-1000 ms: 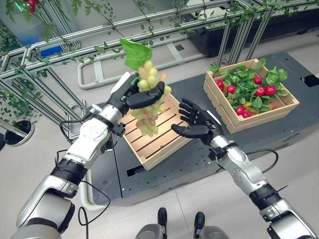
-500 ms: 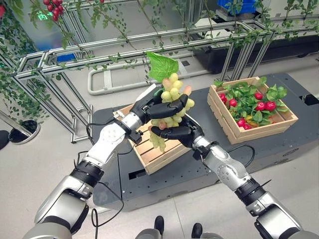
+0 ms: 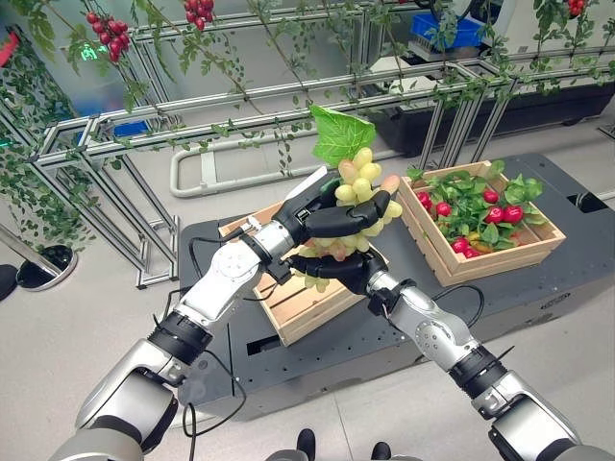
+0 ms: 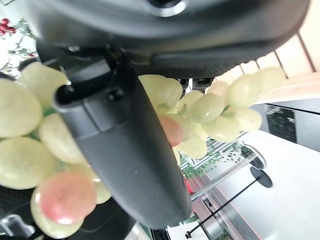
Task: Pick up the fruits from the basket on one side to the basket on the other side
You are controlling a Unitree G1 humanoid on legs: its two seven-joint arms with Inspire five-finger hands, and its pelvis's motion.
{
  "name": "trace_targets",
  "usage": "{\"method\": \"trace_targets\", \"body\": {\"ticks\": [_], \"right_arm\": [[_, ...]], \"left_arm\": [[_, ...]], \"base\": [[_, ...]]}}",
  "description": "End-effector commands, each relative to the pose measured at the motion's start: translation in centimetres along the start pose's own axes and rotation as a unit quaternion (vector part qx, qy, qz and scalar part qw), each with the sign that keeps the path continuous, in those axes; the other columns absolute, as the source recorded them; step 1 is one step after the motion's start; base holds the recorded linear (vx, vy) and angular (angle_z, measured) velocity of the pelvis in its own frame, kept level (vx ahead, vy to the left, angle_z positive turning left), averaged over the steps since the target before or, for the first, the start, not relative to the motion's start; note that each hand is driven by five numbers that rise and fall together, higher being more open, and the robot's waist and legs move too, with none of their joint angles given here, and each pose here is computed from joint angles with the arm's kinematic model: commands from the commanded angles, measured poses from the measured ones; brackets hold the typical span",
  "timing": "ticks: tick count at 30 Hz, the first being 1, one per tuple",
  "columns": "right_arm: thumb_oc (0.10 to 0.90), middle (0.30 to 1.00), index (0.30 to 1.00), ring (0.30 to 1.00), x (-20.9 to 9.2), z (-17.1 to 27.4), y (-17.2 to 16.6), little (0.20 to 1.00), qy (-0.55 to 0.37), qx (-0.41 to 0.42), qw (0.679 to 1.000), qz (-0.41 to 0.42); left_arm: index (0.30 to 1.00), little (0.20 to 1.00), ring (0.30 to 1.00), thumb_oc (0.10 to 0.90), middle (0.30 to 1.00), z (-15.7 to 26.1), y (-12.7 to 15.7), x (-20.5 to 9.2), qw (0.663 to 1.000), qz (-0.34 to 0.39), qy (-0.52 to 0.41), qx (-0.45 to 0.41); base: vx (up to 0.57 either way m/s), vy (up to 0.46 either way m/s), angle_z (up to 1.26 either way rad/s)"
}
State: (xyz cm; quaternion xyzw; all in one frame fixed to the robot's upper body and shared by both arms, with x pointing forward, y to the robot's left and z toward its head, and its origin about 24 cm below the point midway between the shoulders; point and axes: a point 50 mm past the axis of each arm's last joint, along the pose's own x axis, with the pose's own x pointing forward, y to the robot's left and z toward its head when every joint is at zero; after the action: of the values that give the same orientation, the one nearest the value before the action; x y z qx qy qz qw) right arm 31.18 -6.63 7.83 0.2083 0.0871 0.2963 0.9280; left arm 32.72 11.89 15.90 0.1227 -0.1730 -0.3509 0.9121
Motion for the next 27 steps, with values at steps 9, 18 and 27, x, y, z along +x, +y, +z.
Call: {"method": "trace_targets", "body": {"ticks": [9, 18, 27], "right_arm": [[0.400, 0.300, 0.300, 0.300, 0.6, 5.0, 2.1, 0.300, -0.207, 0.027, 0.978, 0.007], [0.400, 0.300, 0.300, 0.300, -0.4, 5.2, 0.6, 0.300, -0.223, 0.009, 0.974, -0.029], [0.400, 0.300, 0.300, 0.300, -1.0, 4.7, -0.5, 0.300, -0.218, 0.009, 0.975, -0.050]], "left_arm": [[0.300, 0.300, 0.300, 0.400, 0.300, 0.3, 1.1, 1.3, 0.996, 0.053, -0.050, -0.054], [0.900, 0.900, 0.900, 0.800, 0.900, -2.2, 2.0, -0.7, 0.991, 0.113, 0.001, -0.070], [0.900, 0.900, 0.900, 0.800, 0.900, -4.0, 2.6, -2.0, 0.984, 0.162, 0.035, -0.067]], "base": [[0.00, 0.000, 0.00], [0.00, -0.001, 0.00], [0.00, -0.004, -0.02]]}}
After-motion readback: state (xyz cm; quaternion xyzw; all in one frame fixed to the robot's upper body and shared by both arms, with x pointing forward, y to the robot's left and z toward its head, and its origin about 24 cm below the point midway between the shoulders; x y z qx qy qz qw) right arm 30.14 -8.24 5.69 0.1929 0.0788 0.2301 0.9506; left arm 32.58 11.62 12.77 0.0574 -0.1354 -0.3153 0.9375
